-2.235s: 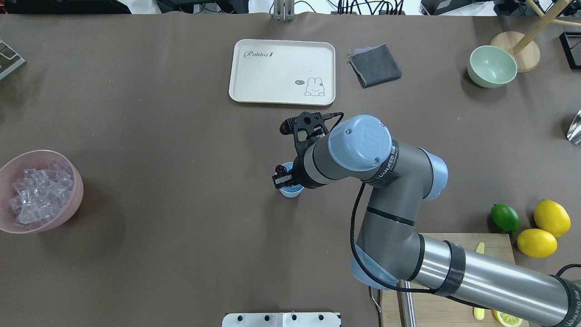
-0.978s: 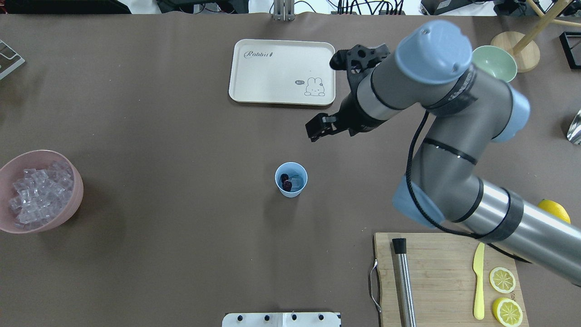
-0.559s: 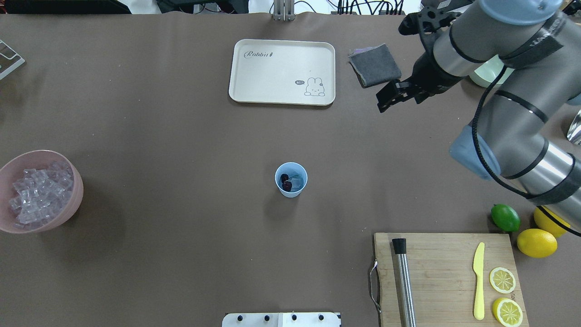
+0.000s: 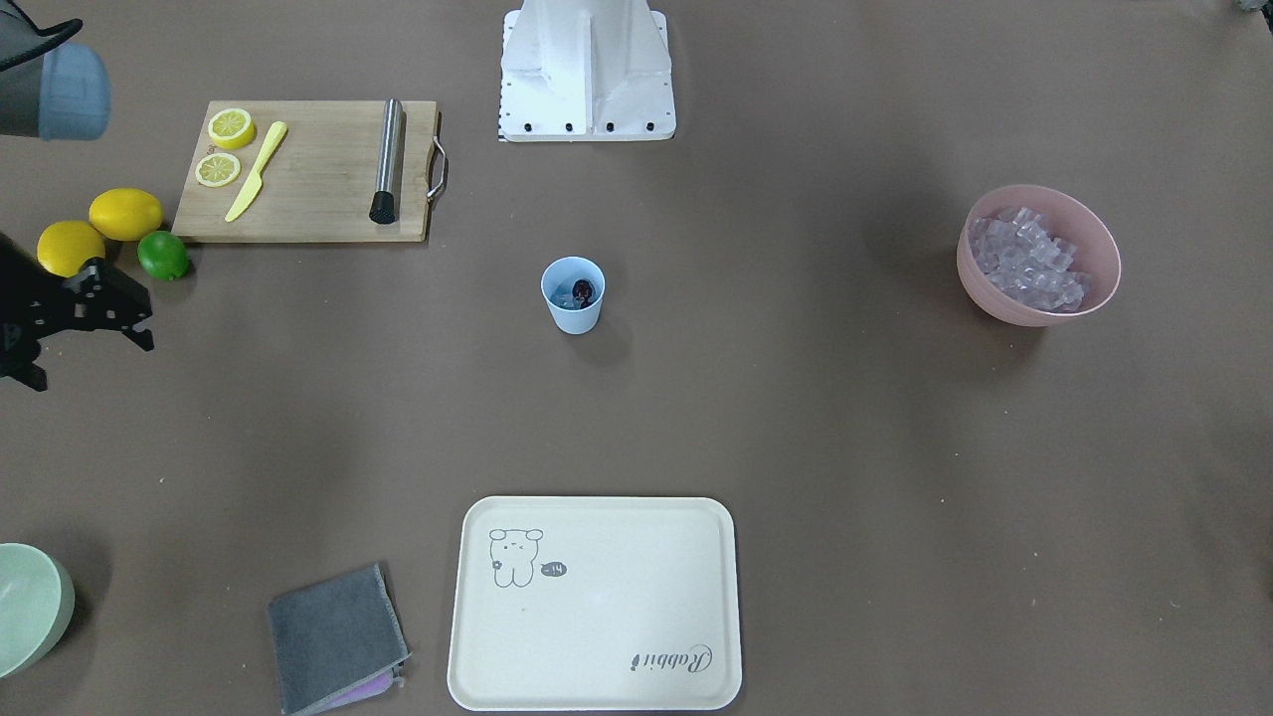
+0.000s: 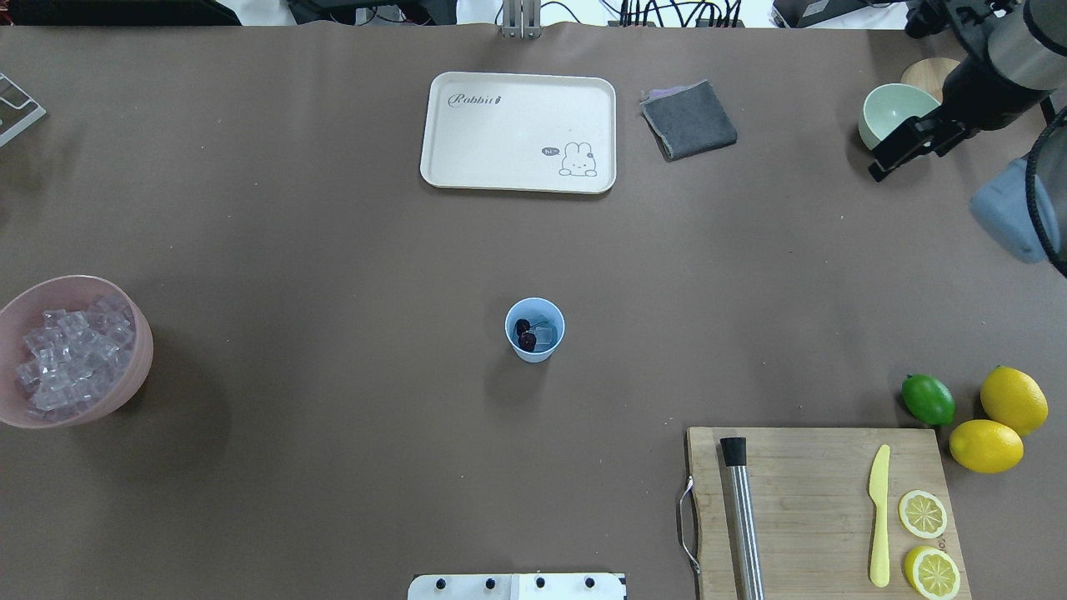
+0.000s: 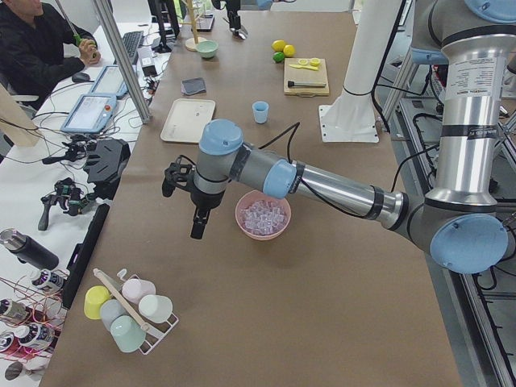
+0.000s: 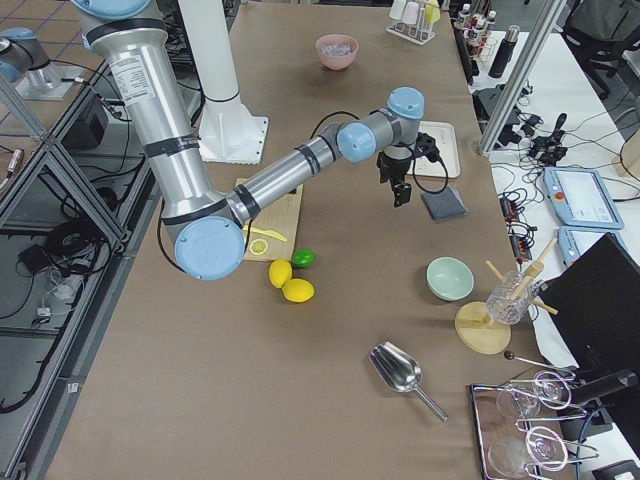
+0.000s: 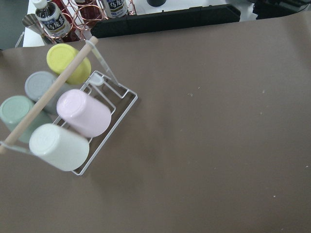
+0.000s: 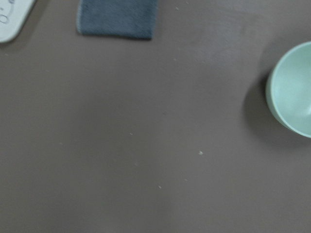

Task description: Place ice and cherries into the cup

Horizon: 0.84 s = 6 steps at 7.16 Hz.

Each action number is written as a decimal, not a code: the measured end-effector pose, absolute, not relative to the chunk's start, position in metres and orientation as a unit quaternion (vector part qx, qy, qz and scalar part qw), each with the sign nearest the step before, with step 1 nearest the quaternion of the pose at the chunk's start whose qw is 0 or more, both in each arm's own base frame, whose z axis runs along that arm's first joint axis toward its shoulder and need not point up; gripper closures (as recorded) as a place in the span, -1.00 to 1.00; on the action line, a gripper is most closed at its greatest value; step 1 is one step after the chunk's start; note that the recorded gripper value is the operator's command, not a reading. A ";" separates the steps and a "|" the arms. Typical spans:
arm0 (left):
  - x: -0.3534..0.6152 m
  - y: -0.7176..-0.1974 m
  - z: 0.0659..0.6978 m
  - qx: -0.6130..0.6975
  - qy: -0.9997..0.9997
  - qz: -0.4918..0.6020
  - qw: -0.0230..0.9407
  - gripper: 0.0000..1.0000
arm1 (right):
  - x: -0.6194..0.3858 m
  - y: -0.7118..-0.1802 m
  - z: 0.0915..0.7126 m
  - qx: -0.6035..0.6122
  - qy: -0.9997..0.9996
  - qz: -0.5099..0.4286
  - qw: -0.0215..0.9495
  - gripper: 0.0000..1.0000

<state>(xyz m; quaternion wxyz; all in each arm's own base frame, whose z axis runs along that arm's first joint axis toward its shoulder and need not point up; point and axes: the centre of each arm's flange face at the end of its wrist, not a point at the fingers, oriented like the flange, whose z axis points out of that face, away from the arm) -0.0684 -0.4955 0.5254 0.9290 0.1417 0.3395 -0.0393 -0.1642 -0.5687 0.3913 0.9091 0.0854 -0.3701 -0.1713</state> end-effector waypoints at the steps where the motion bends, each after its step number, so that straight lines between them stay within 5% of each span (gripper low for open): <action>1: -0.075 -0.489 0.546 0.130 0.339 -0.047 0.931 -0.96 | -0.136 -0.567 0.418 0.068 -0.359 -0.169 0.915 -1.00; 6: -0.086 -0.464 0.578 0.098 0.363 -0.068 0.924 -0.96 | 0.015 -0.509 0.533 0.020 -0.370 -0.068 0.926 -1.00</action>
